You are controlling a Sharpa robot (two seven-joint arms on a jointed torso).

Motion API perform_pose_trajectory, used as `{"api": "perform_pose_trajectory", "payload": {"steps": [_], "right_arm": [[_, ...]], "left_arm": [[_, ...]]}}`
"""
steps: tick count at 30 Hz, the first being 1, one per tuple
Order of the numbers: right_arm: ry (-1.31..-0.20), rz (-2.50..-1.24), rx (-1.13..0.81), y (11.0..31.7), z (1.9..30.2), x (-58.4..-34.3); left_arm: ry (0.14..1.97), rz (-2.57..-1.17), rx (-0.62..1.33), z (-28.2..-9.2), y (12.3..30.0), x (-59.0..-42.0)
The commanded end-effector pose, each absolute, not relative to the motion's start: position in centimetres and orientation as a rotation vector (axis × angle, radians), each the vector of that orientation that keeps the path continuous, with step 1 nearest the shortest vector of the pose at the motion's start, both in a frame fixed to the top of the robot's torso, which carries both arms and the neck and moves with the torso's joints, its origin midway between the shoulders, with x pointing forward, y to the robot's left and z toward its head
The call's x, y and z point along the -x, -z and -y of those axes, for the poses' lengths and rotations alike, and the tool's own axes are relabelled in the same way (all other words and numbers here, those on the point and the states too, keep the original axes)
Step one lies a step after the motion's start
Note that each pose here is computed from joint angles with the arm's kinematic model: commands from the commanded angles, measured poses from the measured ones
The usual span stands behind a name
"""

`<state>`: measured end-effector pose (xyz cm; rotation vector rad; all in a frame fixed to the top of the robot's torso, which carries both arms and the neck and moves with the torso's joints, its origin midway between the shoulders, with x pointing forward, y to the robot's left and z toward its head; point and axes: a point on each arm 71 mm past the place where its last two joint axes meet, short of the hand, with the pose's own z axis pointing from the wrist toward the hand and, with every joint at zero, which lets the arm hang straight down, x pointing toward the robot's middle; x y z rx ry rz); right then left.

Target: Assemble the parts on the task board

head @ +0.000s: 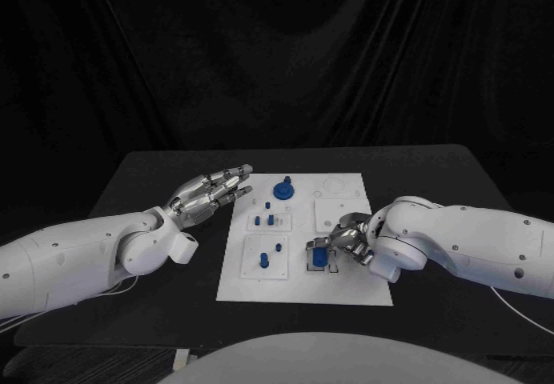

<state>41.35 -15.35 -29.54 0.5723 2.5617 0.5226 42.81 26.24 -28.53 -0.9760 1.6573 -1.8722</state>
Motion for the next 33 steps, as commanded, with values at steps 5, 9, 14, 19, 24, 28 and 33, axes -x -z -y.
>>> {"api": "perform_pose_trajectory", "payload": {"steps": [5, 9, 14, 19, 24, 28, 33], "right_arm": [[-0.506, -2.599, -0.503, 29.78, 15.14, -41.07], [-0.503, -2.609, -0.481, 29.79, 15.06, -40.98], [-0.502, -2.612, -0.469, 29.80, 14.96, -40.97], [-0.499, -2.610, -0.459, 29.79, 14.97, -40.99], [-0.494, -2.607, -0.452, 29.77, 15.03, -41.00], [-0.490, -2.603, -0.451, 29.75, 15.10, -41.02], [-0.483, -2.599, -0.448, 29.76, 15.23, -41.08]], "left_arm": [[1.899, -1.658, 0.982, -26.04, 28.52, -42.73], [1.901, -1.662, 0.983, -26.00, 28.55, -42.74], [1.903, -1.665, 0.983, -25.90, 28.58, -42.75], [1.903, -1.667, 0.983, -25.91, 28.59, -42.74], [1.902, -1.671, 0.985, -25.95, 28.62, -42.74], [1.903, -1.674, 0.985, -25.91, 28.64, -42.76], [1.904, -1.677, 0.986, -25.88, 28.66, -42.76]]}}
